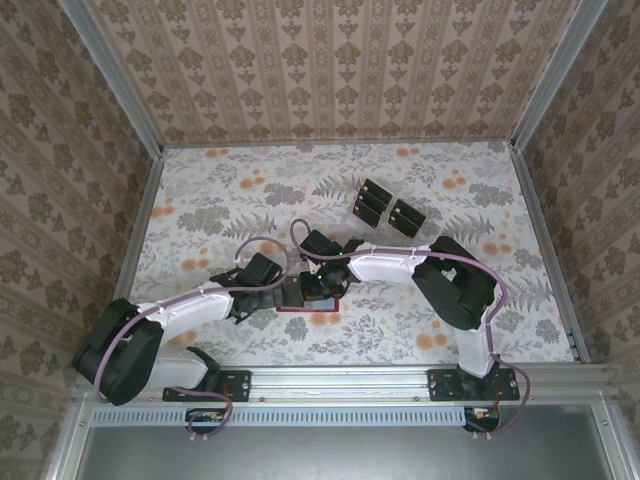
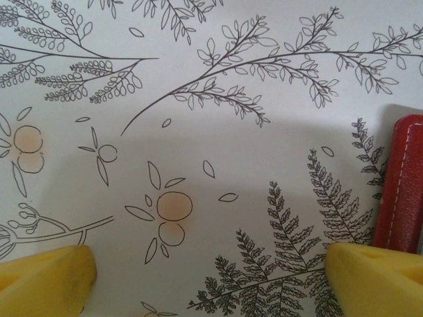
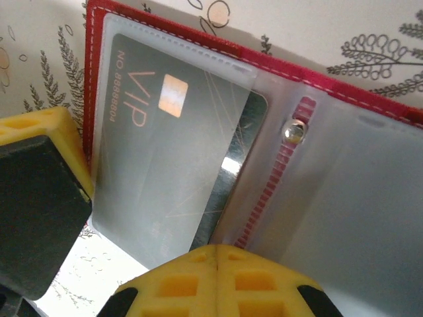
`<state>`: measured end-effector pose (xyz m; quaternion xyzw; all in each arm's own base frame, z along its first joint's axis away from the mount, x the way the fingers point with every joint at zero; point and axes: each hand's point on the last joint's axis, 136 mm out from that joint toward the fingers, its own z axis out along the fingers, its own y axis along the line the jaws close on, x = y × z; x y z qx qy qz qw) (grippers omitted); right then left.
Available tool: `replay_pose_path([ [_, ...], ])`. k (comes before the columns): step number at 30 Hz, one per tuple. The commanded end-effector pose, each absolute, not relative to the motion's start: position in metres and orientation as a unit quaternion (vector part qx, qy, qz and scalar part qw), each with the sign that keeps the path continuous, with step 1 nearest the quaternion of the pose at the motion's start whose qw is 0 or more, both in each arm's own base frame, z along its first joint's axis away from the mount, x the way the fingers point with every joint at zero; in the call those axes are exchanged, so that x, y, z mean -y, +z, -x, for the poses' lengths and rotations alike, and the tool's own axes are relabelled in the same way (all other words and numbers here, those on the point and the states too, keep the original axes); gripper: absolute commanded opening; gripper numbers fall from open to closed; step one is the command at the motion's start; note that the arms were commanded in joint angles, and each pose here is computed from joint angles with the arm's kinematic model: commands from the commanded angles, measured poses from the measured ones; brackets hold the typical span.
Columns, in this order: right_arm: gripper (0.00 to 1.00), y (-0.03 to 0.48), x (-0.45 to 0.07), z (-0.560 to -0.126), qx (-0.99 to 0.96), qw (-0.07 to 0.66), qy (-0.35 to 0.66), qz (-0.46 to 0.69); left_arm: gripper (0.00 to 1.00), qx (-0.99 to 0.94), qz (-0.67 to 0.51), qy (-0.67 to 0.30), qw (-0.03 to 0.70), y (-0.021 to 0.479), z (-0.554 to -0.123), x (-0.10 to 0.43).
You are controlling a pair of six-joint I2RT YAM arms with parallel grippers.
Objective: Put the credit cards into the card holder
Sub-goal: Insert the credit card into the card slot.
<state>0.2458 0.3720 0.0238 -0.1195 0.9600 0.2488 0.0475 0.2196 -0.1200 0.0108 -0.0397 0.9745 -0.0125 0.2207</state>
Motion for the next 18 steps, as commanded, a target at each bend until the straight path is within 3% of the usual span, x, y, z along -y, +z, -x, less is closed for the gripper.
replay_pose_path([
  [1,0.0,0.029,-0.389,-0.246,-0.953,0.04,0.275,0.12,1.0,-0.985,0.044,-0.034,0.162,-0.016,-0.196,0.127],
  [18,0.02,0.033,-0.362,-0.249,-0.959,0.059,0.256,0.104,1.0,-0.968,0.079,-0.031,0.234,0.038,-0.213,0.108],
])
